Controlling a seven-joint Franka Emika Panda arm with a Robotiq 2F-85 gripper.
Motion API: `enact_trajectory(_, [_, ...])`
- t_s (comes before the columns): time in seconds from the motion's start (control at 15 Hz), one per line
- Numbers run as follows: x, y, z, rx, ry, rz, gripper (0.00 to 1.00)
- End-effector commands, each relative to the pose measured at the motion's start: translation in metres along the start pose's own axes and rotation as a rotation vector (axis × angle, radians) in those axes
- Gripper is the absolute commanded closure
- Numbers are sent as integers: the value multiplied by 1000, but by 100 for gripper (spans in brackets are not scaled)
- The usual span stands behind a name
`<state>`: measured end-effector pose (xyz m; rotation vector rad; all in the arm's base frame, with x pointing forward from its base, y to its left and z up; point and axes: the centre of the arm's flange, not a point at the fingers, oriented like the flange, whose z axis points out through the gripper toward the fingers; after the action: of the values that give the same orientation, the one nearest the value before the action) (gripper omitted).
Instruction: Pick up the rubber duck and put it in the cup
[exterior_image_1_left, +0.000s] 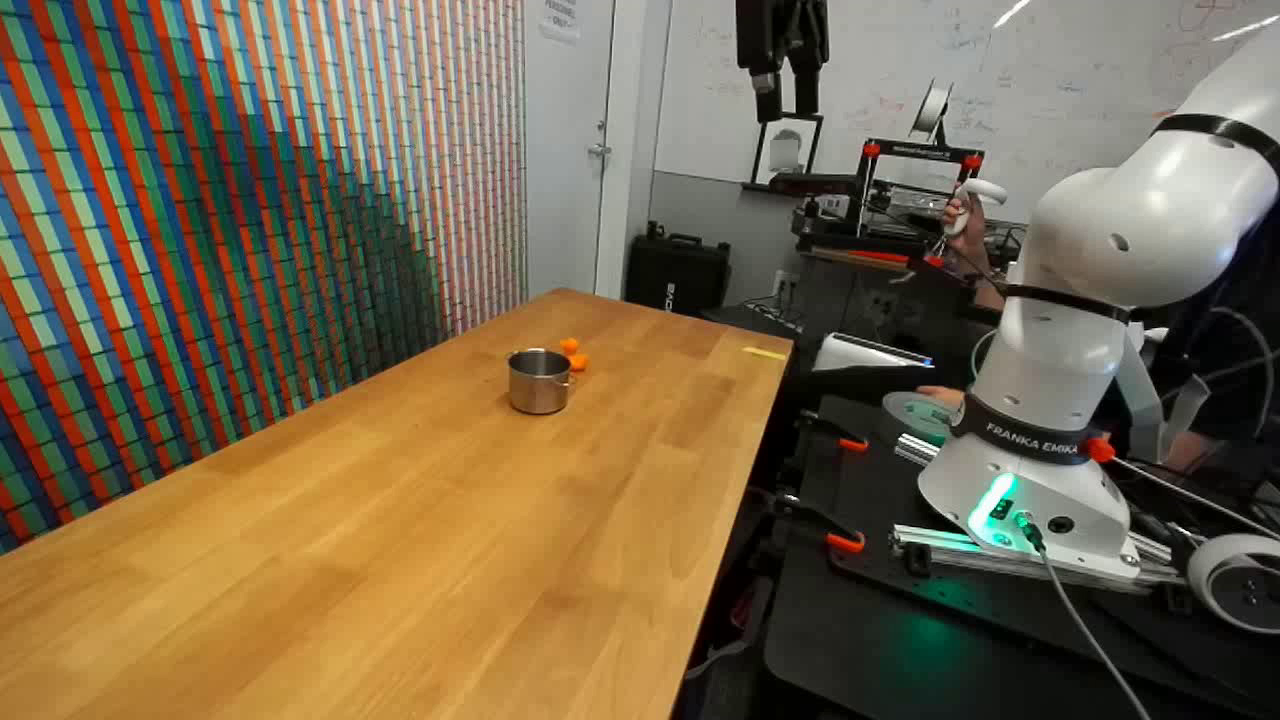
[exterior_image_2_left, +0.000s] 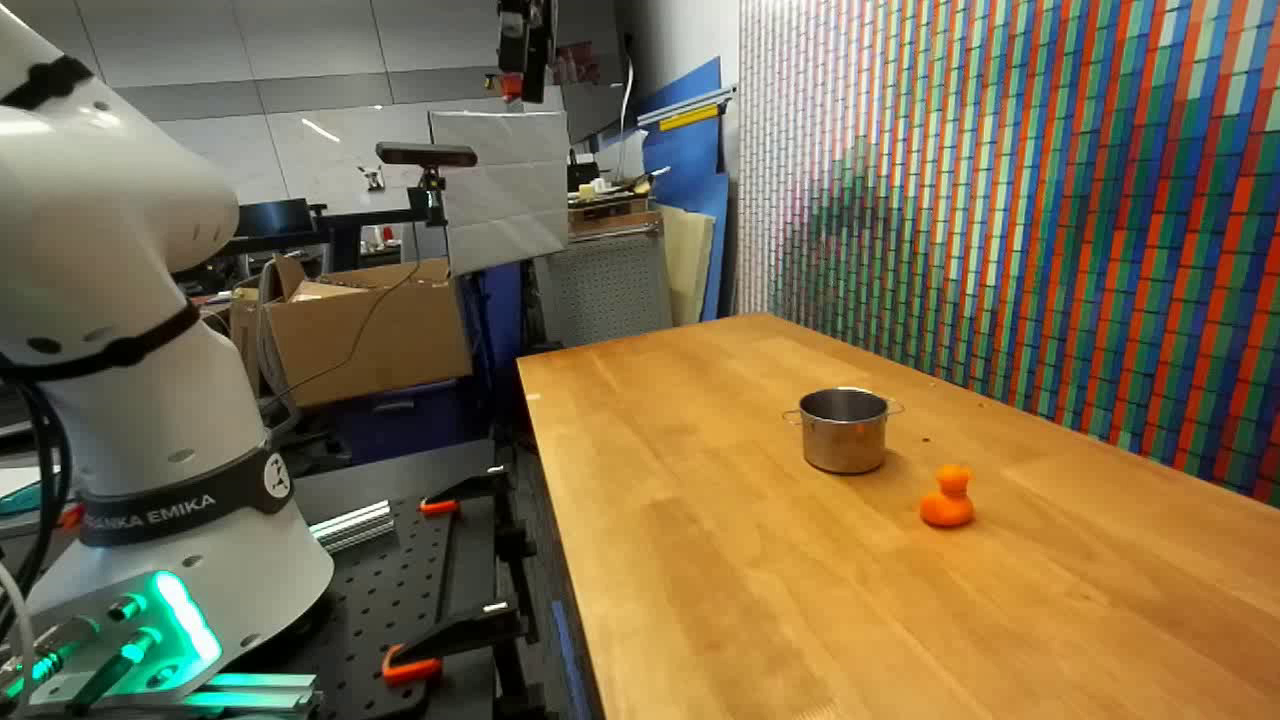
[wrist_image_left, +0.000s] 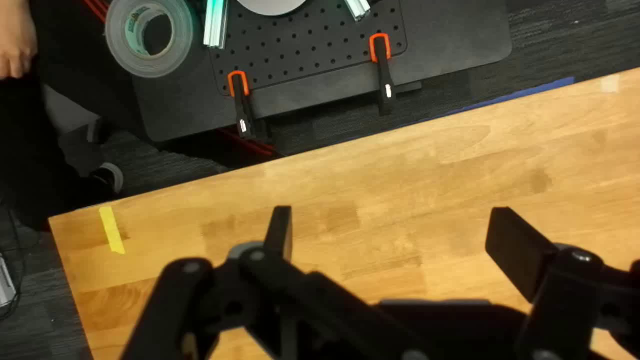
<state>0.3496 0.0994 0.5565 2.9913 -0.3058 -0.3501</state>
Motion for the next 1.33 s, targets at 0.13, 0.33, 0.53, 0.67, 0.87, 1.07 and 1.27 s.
enact_trajectory(0.13, [-1,0,-3,3,8,0,0])
enact_trajectory(0.33, [10,-11,6,-22,25,-33,0])
enact_trajectory(0.53, [64,-7,6,-28,57,-46,0])
enact_trajectory(0.67, [109,3,10,-14,73,-77,0])
enact_trajectory(0.87, [176,23,26,35,63,-134,0])
enact_trajectory(1.07, [240,49,57,105,14,-235,0])
enact_trajectory(1.27, [289,64,94,147,-32,-353,0])
